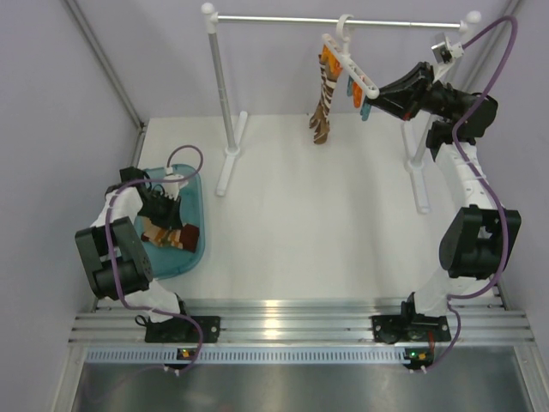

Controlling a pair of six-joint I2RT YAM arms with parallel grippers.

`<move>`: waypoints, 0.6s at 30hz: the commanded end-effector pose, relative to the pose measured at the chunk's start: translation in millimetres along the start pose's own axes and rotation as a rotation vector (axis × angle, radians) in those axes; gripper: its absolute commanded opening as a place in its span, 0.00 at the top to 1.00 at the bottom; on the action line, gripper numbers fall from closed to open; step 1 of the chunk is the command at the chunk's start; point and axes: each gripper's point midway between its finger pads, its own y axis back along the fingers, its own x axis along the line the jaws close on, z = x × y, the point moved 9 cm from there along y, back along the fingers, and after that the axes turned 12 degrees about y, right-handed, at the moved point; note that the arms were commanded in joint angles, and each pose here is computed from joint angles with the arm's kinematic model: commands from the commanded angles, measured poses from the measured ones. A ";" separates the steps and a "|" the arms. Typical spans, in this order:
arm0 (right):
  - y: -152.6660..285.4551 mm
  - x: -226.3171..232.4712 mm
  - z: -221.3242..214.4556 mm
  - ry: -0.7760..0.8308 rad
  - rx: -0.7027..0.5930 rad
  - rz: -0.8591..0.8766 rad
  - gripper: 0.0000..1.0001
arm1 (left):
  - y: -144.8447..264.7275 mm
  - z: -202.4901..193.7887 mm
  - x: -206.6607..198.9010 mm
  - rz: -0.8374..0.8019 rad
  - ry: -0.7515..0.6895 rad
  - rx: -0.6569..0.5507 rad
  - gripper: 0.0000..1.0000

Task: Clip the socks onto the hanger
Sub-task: Pick up the sock from the bin.

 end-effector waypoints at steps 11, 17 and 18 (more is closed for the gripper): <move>0.4 10.4 19.5 0.096 -0.027 -0.009 1.00 | 64.1 45.7 -17.6 0.033 -0.067 -0.161 1.00; 0.2 11.1 20.5 0.099 -0.031 -0.011 1.00 | 114.1 69.7 -37.2 0.076 -0.053 -0.305 1.00; 0.1 11.3 21.0 0.099 -0.031 -0.011 1.00 | 118.7 72.0 -39.6 0.069 -0.032 -0.322 1.00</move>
